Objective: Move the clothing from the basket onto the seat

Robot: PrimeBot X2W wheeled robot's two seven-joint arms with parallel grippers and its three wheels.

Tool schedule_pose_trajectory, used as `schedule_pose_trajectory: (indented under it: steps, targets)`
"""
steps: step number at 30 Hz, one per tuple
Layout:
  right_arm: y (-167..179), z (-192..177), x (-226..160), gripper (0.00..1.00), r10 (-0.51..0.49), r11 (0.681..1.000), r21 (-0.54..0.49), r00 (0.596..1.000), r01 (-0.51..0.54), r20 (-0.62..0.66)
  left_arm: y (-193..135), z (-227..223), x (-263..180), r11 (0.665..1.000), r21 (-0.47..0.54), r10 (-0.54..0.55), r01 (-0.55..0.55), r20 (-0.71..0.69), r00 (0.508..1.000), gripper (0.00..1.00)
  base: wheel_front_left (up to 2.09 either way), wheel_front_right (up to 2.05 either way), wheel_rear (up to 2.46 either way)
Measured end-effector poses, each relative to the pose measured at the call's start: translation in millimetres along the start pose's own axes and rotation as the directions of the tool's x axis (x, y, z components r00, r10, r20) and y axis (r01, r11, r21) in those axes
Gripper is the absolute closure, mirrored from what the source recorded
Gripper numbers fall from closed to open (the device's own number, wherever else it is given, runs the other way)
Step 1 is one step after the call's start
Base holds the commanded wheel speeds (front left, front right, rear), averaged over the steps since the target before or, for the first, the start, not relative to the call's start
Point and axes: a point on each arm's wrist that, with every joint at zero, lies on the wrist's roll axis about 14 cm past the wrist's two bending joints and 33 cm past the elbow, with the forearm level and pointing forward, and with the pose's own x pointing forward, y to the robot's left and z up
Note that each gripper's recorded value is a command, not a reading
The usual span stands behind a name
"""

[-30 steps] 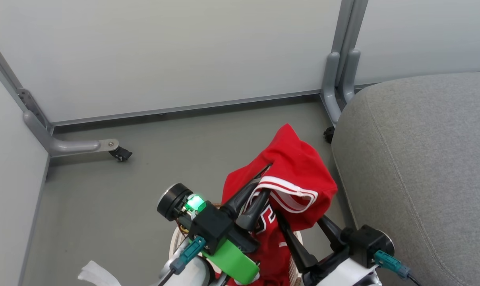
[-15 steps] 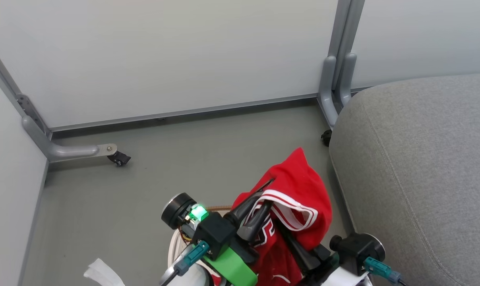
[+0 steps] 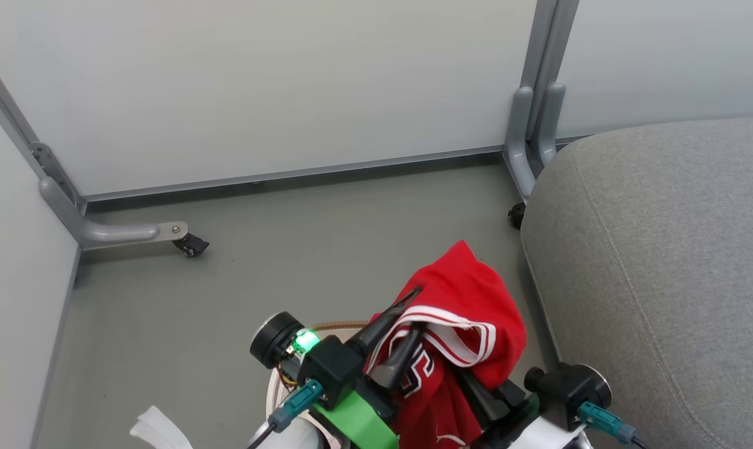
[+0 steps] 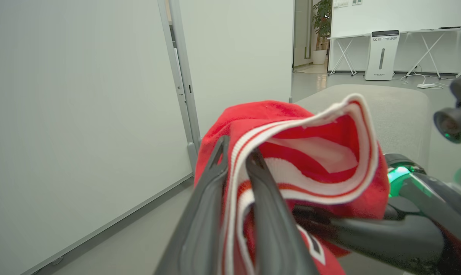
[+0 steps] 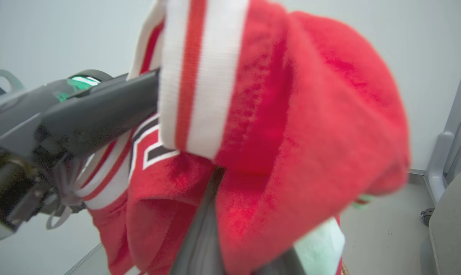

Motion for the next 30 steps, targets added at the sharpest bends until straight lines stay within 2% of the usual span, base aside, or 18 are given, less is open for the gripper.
schedule_pose_trajectory:
  steps: [18, 30]
  targets:
    - [-9.8, 4.1, 0.9, 1.0, -0.03, 1.0, -0.006, 0.999, 0.03, 0.014, 3.0, -10.7, -3.7, 1.0, -0.002, -0.01, 0.01, -0.036, 0.999, 0.0, 0.0, 0.0, 0.0]
    - [-40.4, 38.9, 3.0, 1.0, -0.096, 0.991, -0.08, 0.989, 0.105, 0.113, -0.3, -21.5, 0.0, 0.999, -0.008, -0.037, 0.036, -0.063, 0.997, 0.0, 0.0, 0.0, 0.0]
